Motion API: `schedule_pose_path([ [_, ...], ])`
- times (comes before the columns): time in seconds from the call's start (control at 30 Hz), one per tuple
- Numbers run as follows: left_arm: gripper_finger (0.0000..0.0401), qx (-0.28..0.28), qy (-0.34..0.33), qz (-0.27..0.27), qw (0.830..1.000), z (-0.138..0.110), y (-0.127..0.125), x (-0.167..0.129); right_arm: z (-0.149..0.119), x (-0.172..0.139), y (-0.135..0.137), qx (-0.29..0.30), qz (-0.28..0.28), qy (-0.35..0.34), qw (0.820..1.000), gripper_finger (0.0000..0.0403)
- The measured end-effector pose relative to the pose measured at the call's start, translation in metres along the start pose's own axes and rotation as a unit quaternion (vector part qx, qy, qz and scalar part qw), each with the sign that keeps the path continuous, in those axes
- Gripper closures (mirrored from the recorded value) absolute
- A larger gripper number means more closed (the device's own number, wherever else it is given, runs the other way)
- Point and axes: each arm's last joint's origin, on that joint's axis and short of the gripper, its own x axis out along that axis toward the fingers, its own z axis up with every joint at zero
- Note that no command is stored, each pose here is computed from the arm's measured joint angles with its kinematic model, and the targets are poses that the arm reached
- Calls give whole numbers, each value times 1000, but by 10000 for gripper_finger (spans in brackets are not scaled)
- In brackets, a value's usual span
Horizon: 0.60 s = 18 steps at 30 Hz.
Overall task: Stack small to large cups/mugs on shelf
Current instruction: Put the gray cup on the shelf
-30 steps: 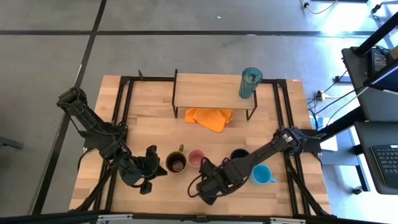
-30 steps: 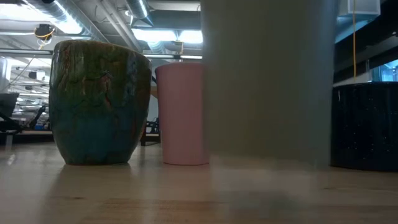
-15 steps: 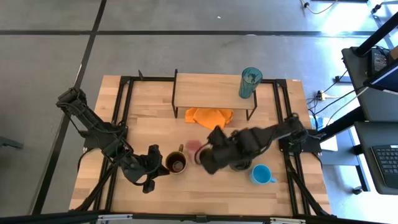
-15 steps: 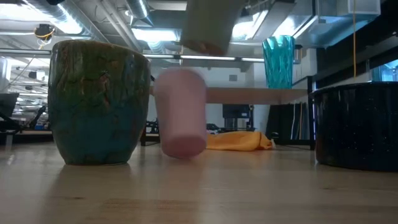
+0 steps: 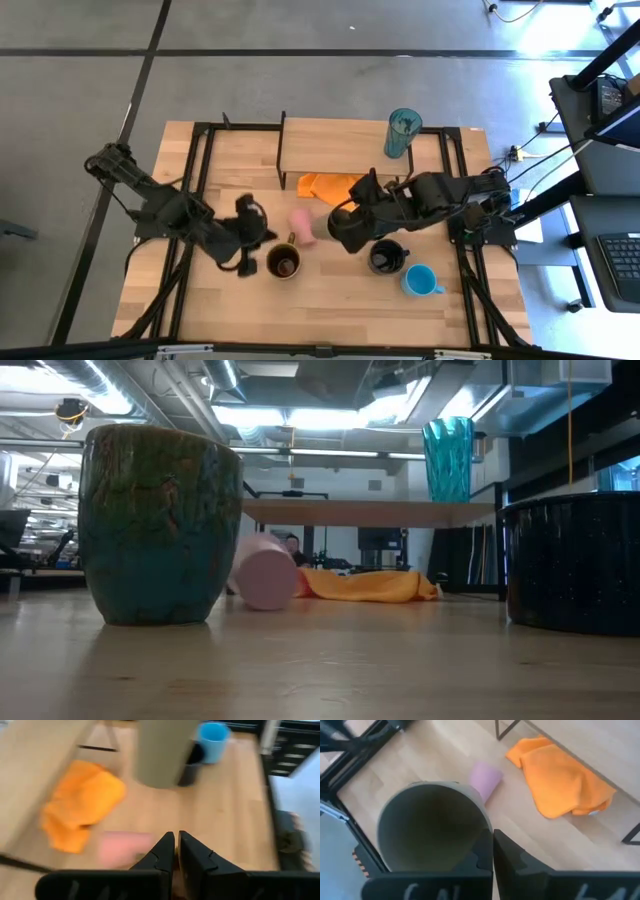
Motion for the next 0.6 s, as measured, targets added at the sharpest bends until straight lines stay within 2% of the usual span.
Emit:
schedule_pose_path([
  [0.2, 383, 10, 9, 53, 999, 13, 29, 14, 15, 5, -10, -22, -10, -2, 1000, 403],
  [0.3, 383, 17, 3, 49, 999, 25, 46, 23, 22, 8, -14, -26, -12, 3, 1000, 403],
  [0.43, 383, 7, -22, 8, 1000, 43, 72, 34, 38, 13, -26, -34, -23, 0, 999, 403],
  [0.6, 383, -26, -32, 43, 998, 55, 120, 46, 64, 14, -51, -46, -42, -14, 998, 403],
])
